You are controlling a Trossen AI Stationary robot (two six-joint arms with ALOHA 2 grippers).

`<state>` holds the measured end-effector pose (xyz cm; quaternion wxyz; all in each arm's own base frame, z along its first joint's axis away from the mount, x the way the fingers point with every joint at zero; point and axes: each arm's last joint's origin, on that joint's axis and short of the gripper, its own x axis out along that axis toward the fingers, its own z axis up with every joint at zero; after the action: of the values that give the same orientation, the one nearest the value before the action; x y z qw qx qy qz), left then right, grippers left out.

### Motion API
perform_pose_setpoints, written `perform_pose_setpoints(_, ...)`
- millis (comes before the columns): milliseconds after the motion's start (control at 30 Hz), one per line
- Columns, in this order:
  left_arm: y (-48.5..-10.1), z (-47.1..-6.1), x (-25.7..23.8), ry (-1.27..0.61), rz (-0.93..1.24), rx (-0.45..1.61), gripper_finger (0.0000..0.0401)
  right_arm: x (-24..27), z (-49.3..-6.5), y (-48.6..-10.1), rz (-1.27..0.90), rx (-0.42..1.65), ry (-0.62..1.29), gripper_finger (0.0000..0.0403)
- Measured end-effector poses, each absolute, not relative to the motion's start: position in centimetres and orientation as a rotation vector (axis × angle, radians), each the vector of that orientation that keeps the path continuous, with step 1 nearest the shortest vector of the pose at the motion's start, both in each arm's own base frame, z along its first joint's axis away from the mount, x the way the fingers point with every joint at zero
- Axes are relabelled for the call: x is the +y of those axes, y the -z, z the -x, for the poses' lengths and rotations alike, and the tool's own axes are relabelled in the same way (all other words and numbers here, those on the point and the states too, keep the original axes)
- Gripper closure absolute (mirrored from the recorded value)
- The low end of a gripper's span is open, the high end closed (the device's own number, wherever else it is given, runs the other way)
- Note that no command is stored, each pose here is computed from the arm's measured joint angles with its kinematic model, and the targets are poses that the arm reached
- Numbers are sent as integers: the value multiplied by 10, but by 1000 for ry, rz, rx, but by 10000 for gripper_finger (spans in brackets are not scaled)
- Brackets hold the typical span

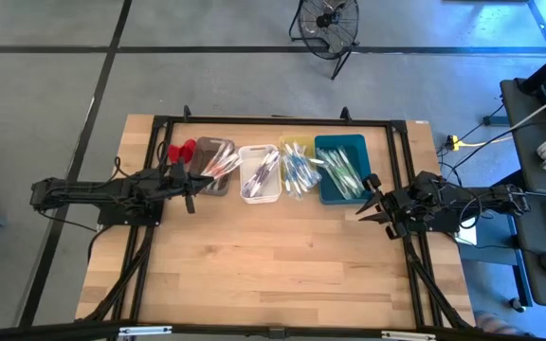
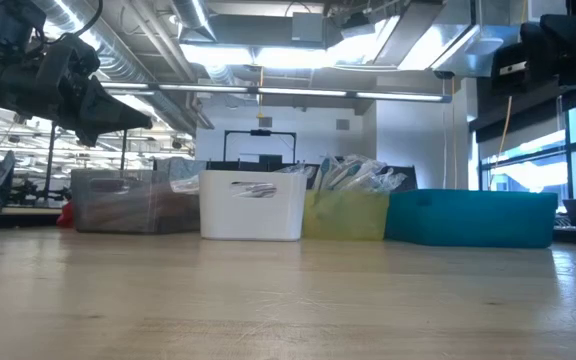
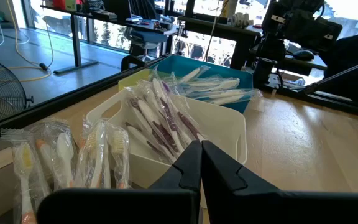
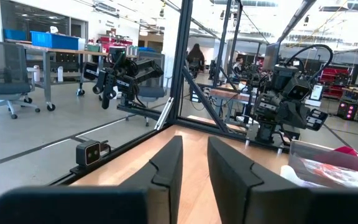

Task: Pick & Place Toothbrushes
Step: Return to Home Position

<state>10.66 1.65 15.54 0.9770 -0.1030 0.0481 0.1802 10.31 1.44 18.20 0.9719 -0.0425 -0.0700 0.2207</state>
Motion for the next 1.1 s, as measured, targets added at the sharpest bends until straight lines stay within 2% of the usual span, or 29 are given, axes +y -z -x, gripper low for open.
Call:
perform_pose_setpoints(367,-155,-107,16,-363,208,97,399,14,-103,-182,86,-141,-446,329)
perform_pose_setpoints(1100,-155,-107,16,-363,208,97,399,14,-103,-182,86,-141,-446,283)
